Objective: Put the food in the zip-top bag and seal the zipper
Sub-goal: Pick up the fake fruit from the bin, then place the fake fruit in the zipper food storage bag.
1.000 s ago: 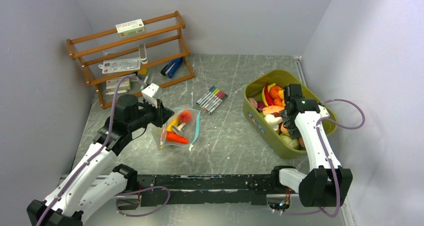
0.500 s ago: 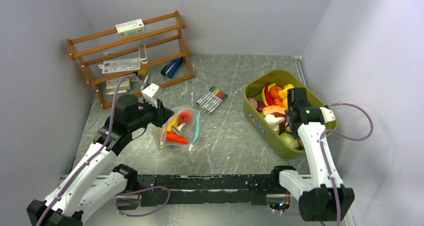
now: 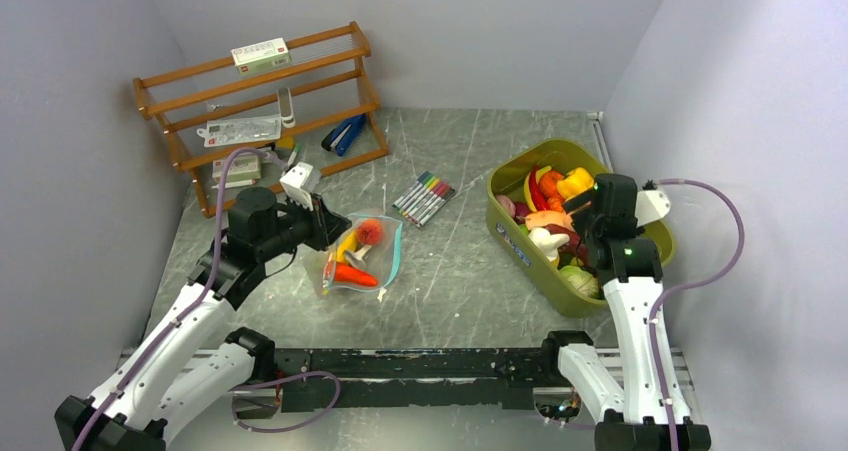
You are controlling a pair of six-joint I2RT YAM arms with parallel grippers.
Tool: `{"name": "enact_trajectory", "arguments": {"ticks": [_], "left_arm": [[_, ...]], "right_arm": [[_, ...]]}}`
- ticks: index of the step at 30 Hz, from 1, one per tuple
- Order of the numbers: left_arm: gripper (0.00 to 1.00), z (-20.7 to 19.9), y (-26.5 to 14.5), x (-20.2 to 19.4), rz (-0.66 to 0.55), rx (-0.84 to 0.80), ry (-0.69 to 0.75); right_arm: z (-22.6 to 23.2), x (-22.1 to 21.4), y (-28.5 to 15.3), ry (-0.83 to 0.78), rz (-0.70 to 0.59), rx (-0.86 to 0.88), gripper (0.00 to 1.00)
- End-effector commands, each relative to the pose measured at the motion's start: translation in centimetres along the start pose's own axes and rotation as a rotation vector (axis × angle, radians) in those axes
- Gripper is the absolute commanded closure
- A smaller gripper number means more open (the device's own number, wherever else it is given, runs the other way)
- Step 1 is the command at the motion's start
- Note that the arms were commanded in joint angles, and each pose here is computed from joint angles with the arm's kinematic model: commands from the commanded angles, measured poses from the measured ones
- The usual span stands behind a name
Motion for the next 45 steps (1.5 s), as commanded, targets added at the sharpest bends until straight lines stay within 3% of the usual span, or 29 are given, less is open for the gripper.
{"name": "enact_trajectory", "arguments": {"ticks": [1,4,7,17,22,37,45], "left_arm": [[0.93,-0.4,0.5,1.8,-0.051,-0.008,-0.057],[0.93,-0.1,0.8,2.3,-0.043,0.028,-0.068],[0.93,-0.1,0.9,2.9,-0.042,0.037,-0.080],[0.93,0.1,1.3,3.7,-0.062,0.078,-0.114],[0.93,0.6,1.2,3.7,-0.049,0.132,-0.112],[0.93,0.0,0.6,3.3,-0.051,0.064,-0.060],[0.93,-0.2,0.5,3.1,-0.037,0.045,-0.064]], "right_arm": [[2.9,0.2,-1.4,-0.156,0.075,0.302,0.47],[4.0,-0.6,-2.7,-0.272,0.132,0.553,0.47],[4.7,-1.0,-4.0,-0.280,0.149,0.709,0.49],[6.4,-3.1,-4.5,-0.274,0.321,0.827,0.52],[8.1,-7.2,-4.6,-0.368,0.473,0.866,0.52],[12.1,-19.9,-16.3,-0.567,0.672,1.208,0.52],[13.0,-23.7,-18.9,-0.650,0.686,1.214,0.52]]}}
Point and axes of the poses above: each gripper's point midway between its finger pads, its own y axis out along the fingers, its own z axis along the line the jaws close on, x = y × z, the point moved 8 cm from there along -y, back along the fingers, and after that the axes turned 6 degrees about y, right-handed, at the moved point
